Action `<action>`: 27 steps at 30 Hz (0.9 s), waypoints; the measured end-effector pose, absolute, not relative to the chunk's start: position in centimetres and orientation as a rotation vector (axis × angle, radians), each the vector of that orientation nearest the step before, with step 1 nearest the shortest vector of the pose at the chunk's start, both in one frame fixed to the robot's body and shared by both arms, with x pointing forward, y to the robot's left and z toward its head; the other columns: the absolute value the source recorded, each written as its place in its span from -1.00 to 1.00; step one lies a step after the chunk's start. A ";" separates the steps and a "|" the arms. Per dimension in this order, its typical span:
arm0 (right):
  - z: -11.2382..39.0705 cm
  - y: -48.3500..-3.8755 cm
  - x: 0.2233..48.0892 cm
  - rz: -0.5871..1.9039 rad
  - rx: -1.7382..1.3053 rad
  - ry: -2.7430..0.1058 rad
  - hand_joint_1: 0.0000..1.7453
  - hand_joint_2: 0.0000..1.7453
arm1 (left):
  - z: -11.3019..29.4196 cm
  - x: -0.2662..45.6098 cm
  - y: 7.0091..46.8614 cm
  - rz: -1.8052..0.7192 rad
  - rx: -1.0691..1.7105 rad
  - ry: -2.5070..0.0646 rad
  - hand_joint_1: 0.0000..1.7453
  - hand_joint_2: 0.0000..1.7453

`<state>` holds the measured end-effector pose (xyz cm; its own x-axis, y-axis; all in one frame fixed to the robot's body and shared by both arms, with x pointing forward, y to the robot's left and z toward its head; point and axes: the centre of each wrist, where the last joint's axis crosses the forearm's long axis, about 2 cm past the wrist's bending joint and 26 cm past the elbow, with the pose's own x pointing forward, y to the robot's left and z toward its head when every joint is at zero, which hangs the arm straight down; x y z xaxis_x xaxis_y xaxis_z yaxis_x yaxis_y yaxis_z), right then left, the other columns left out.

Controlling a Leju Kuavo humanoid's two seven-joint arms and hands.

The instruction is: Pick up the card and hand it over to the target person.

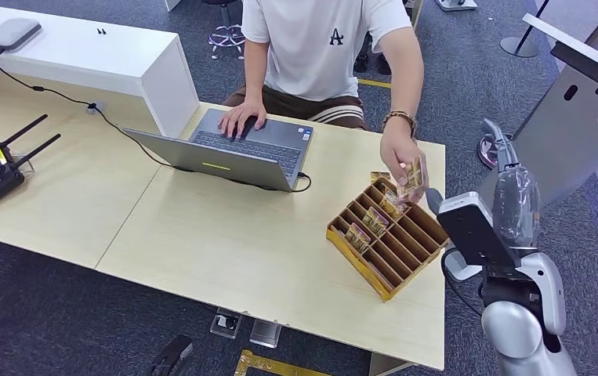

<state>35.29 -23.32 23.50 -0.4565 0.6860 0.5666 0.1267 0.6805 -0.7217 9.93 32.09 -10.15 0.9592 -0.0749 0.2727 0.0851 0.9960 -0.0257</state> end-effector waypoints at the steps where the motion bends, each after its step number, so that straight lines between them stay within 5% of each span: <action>1: 23.4 -23.6 35.2 0.745 -0.635 -1.962 -1.00 1.00 | -10.2 9.9 32.1 -0.079 -0.036 -0.277 -1.00 -1.00; 8: 21.8 -27.5 34.5 0.524 -0.611 -1.851 -1.00 1.00 | -10.3 9.2 32.0 -0.067 -0.028 -0.269 -1.00 -1.00; 17: 15.5 -33.6 32.9 0.099 0.197 -1.771 -1.00 1.00 | -10.5 8.1 31.9 -0.049 -0.029 -0.266 -1.00 -1.00; 27: 14.6 -35.5 30.5 -0.029 0.488 -1.801 -1.00 1.00 | -10.7 7.2 31.7 -0.048 -0.027 -0.247 -1.00 -1.00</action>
<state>30.49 -35.48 14.56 -0.2027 -0.3409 0.9180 -0.3109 0.9113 0.2699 7.20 31.71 -10.71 0.9685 -0.0440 0.2450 0.0505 0.9985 -0.0205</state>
